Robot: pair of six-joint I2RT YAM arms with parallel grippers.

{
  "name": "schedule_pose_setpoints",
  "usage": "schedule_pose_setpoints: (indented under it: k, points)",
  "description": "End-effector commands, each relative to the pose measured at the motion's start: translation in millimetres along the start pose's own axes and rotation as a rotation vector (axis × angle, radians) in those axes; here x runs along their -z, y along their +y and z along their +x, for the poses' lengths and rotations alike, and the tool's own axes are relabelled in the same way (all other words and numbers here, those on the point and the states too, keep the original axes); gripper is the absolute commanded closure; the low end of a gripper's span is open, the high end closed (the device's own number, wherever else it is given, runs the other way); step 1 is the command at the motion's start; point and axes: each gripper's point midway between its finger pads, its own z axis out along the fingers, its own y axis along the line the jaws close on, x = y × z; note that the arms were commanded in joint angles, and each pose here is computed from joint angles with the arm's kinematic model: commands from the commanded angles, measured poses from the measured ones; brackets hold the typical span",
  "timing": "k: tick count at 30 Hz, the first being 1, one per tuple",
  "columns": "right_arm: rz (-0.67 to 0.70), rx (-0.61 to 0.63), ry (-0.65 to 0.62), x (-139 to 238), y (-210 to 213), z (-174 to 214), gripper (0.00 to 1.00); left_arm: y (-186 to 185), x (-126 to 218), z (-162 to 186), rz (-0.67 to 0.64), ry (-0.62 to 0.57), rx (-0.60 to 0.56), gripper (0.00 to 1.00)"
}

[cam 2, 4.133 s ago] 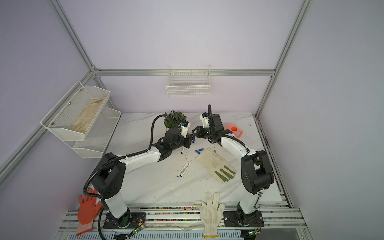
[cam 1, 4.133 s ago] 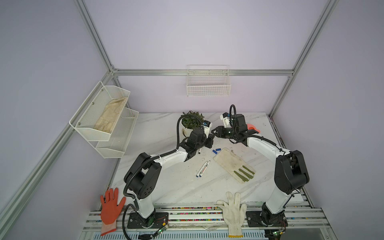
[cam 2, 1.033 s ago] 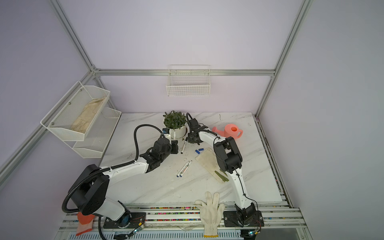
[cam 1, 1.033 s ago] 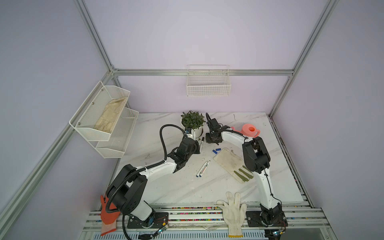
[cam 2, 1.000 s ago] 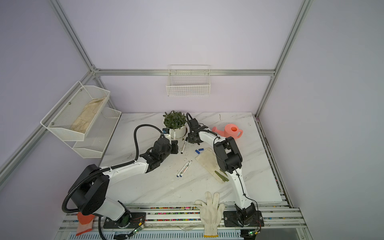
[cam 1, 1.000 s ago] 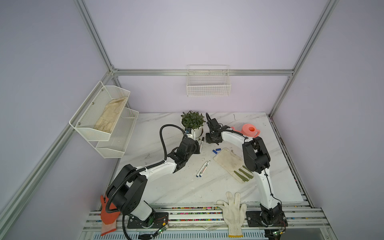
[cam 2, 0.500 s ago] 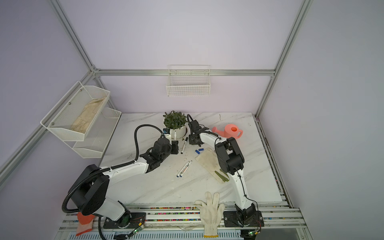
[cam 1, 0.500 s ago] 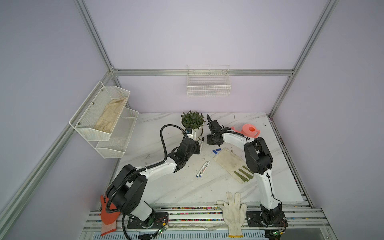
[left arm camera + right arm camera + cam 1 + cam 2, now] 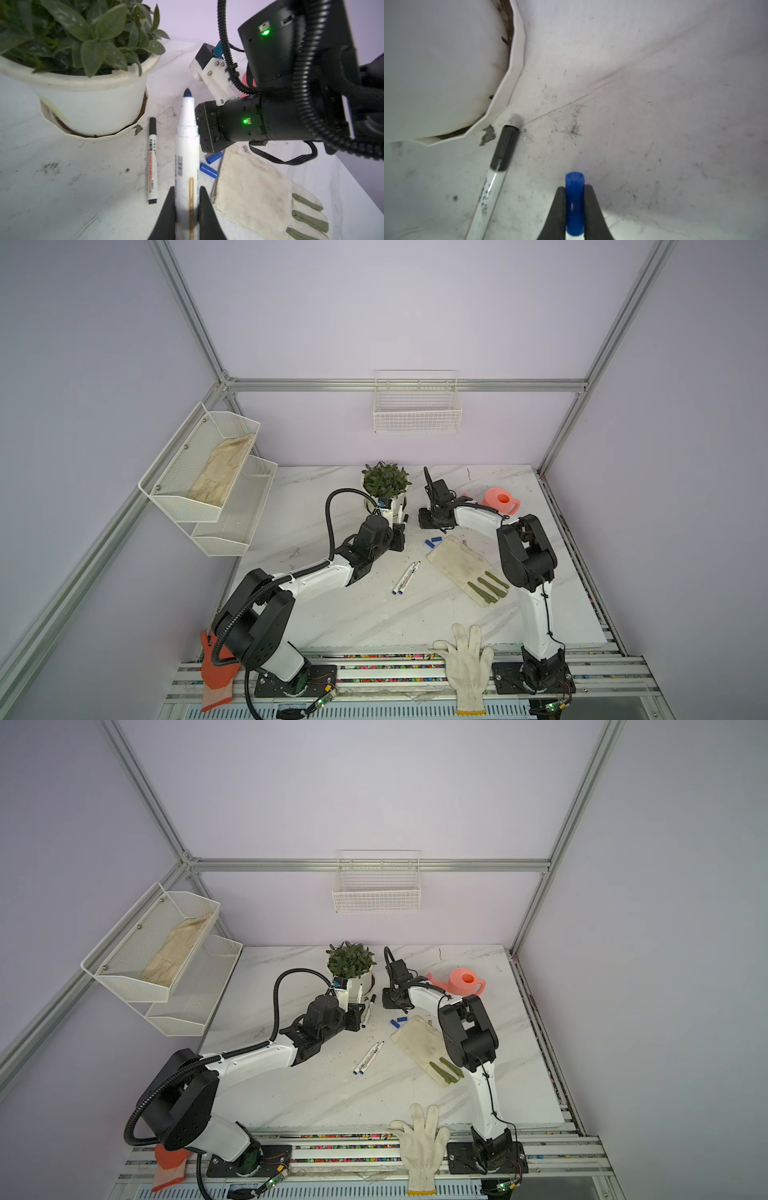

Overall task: Insert the pens into the pen caps
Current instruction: 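Lift the blue cap and bring it above the held marker tip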

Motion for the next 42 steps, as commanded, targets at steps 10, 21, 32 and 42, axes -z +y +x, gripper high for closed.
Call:
schedule_pose_setpoints:
  k: [10, 21, 32, 42]
  points:
    - [-0.718, 0.056, -0.408, 206.1, 108.5, -53.4, 1.0, -62.2, 4.0, -20.8, 0.228, -0.087, -0.111, 1.0]
    - [-0.746, 0.04, -0.391, 204.1, 108.9, -45.7, 1.0, -71.2, 7.0, -28.4, 0.227, -0.13, -0.114, 1.0]
    - [-0.705, 0.053, -0.369, 193.5, 103.4, -41.8, 1.0, -72.2, 8.3, -31.4, 0.23, -0.151, -0.11, 1.0]
    - [-0.7, 0.067, -0.37, 196.4, 103.1, -40.5, 1.0, -68.9, 8.9, -31.8, 0.215, -0.162, -0.097, 1.0]
